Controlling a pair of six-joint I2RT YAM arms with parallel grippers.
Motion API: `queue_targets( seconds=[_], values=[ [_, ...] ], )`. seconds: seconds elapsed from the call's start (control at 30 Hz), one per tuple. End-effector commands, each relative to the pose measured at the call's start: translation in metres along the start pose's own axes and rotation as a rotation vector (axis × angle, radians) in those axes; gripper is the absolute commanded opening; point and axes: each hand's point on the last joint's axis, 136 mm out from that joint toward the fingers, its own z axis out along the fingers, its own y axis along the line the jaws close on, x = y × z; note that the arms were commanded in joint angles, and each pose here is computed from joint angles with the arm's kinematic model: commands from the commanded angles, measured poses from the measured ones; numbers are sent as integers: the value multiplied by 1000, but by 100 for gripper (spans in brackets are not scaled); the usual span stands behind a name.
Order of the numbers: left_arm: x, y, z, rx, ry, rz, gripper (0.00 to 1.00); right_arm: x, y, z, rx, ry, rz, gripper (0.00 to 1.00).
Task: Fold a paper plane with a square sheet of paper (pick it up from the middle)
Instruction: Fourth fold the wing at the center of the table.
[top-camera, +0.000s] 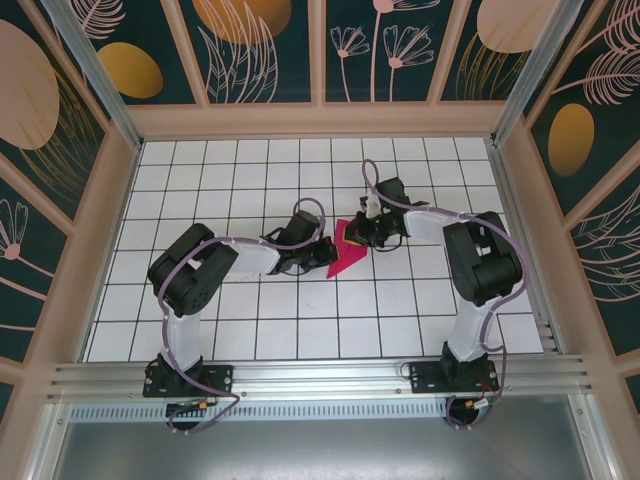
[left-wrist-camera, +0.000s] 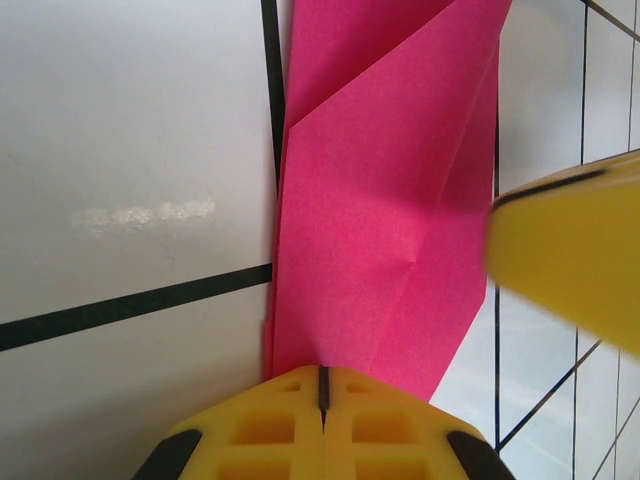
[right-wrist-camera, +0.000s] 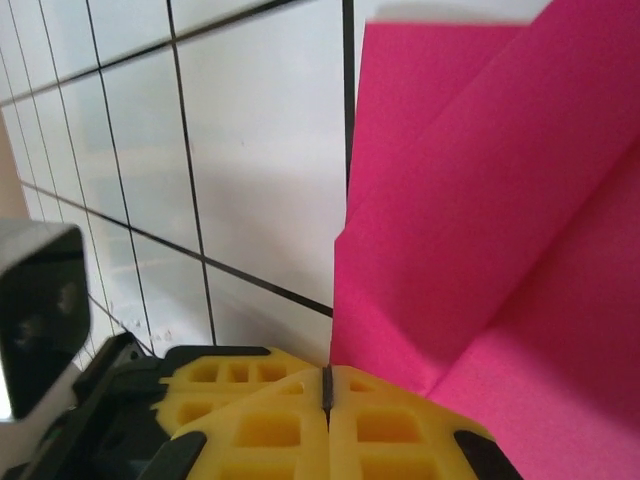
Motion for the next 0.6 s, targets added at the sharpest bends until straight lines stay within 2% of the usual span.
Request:
queue_targets(
  seconds=[0.0,0.23,0.4,0.57],
  values=[
    [26,46,10,-148,85,-43,0,15,-3,13,-30,66,-33,4],
    [19,39,10,-143,75,-43,0,21,-33,25,46,85,-20,2],
    [26,46,9,-160,92,-45,0,-8,-51,17,110,10,-48,2],
    [28,47,8,-163,99,-41,0,-39,-53,10,107,-64,-59,2]
  ],
)
